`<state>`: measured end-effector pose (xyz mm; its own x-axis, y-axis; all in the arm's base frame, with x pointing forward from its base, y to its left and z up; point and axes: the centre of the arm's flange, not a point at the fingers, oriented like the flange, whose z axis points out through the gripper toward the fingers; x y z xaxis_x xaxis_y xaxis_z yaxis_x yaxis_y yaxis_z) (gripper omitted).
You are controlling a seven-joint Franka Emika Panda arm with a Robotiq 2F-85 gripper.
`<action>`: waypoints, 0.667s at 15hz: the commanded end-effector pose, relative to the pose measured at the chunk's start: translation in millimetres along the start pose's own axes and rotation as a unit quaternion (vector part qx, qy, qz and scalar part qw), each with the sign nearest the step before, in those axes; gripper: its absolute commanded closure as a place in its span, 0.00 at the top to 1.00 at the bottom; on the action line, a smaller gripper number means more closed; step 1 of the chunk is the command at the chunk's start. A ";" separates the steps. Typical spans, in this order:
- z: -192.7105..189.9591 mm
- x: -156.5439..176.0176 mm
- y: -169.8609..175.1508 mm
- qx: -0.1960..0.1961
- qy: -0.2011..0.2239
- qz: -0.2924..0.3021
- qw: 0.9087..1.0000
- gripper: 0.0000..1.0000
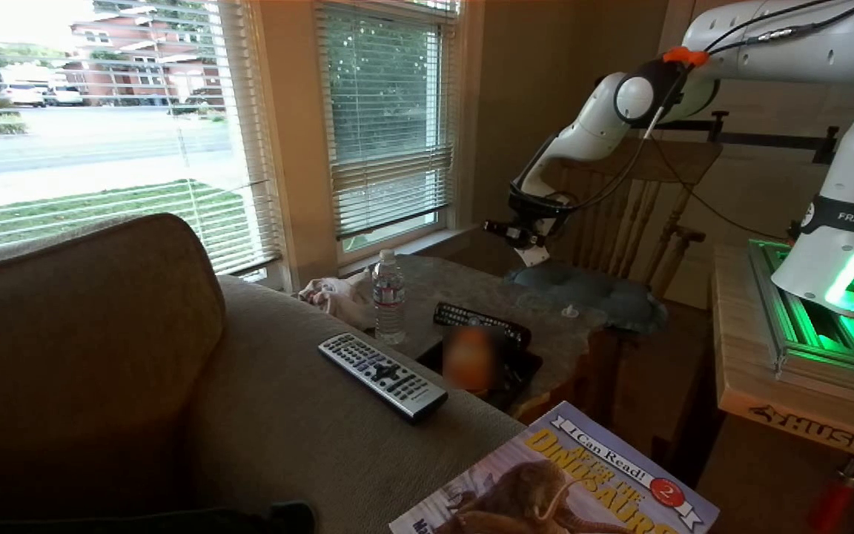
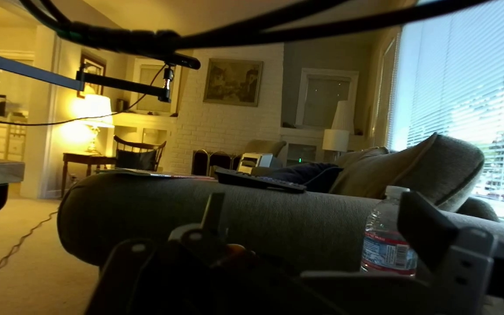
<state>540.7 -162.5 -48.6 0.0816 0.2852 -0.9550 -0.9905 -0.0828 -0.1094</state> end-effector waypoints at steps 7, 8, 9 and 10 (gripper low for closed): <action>5.4 -5.4 -11.0 -0.013 0.007 -0.007 1.000 1.00; 5.8 -5.3 -11.3 -0.014 0.007 -0.007 1.000 1.00; 5.8 -5.3 -11.3 -0.014 0.007 -0.007 1.000 1.00; 5.6 -5.3 -11.2 -0.014 0.007 -0.007 1.000 1.00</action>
<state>550.8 -157.8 -40.7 0.0971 0.2727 -0.9572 -0.9859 -0.1050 -0.1299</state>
